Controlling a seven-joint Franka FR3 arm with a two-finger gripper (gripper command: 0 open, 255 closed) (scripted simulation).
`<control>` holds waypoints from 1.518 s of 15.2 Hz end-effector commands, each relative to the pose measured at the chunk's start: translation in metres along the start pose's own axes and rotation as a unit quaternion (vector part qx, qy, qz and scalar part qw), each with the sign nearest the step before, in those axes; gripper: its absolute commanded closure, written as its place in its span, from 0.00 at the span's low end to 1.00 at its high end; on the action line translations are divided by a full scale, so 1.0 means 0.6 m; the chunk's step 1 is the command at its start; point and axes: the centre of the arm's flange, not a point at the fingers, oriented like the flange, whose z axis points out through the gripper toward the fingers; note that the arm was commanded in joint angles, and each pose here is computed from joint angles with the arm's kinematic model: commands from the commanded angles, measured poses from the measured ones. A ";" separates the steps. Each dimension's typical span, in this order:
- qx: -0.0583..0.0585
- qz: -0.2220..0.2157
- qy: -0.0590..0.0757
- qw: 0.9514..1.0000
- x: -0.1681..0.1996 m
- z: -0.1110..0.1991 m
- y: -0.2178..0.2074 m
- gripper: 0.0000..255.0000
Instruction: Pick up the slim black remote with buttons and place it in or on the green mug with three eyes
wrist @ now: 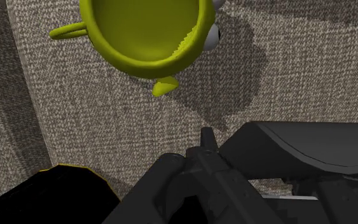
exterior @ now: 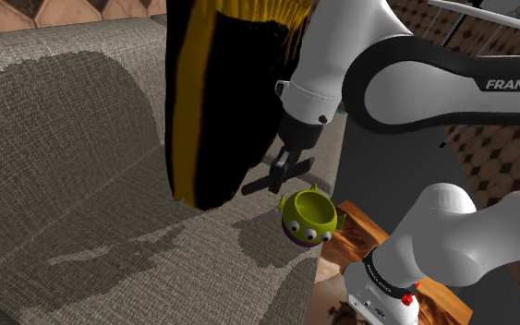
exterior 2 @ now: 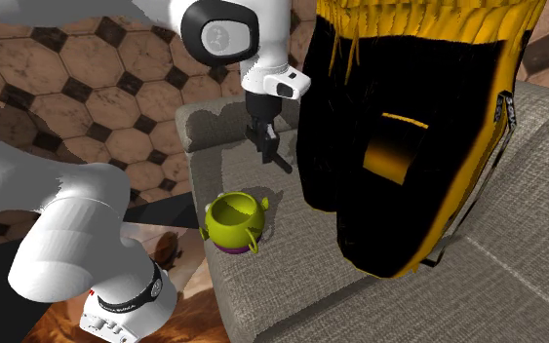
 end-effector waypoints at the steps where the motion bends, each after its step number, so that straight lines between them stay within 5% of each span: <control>1: 0.000 0.000 0.000 1.000 -0.031 0.000 0.026 1.00; 10: 0.000 0.000 0.000 1.000 -0.189 0.002 0.145 1.00; 23: 0.000 0.000 0.000 1.000 -0.189 0.102 0.152 1.00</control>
